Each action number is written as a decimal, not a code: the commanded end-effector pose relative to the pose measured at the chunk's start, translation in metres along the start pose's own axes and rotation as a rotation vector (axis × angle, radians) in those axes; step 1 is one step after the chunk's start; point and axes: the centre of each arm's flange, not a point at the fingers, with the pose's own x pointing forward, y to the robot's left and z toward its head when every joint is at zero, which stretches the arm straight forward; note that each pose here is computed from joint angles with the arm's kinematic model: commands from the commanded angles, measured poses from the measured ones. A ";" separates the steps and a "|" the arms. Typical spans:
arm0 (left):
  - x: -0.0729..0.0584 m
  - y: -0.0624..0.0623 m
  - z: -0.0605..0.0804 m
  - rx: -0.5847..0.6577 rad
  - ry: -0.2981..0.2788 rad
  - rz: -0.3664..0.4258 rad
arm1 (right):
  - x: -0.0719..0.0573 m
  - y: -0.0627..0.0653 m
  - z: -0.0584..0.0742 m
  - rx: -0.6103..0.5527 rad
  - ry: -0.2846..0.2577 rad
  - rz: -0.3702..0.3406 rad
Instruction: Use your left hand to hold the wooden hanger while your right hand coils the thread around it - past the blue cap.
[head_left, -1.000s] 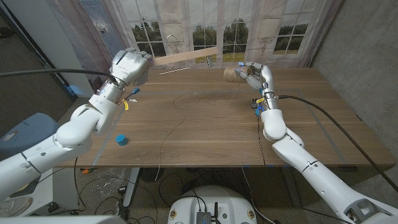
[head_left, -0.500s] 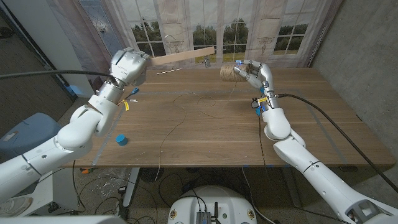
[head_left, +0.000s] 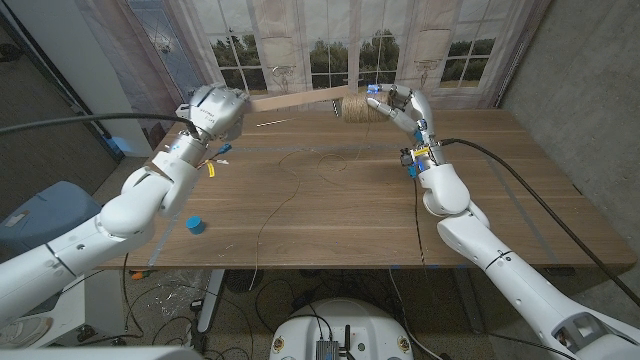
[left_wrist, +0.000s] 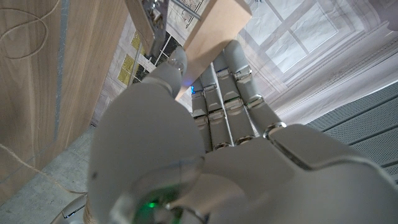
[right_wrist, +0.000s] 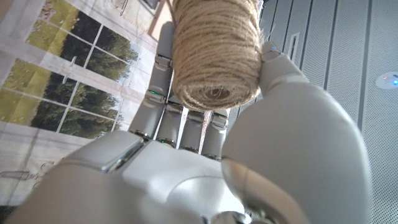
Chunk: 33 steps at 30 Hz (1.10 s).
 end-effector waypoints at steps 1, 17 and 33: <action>0.004 -0.010 0.014 -0.035 -0.054 -0.019 | 0.030 0.020 0.009 0.093 -0.039 0.140; 0.007 -0.013 0.030 -0.054 -0.119 0.002 | 0.069 0.047 0.009 0.216 -0.036 0.240; 0.004 -0.006 0.043 -0.047 -0.191 0.018 | 0.108 0.053 -0.003 0.333 0.039 0.266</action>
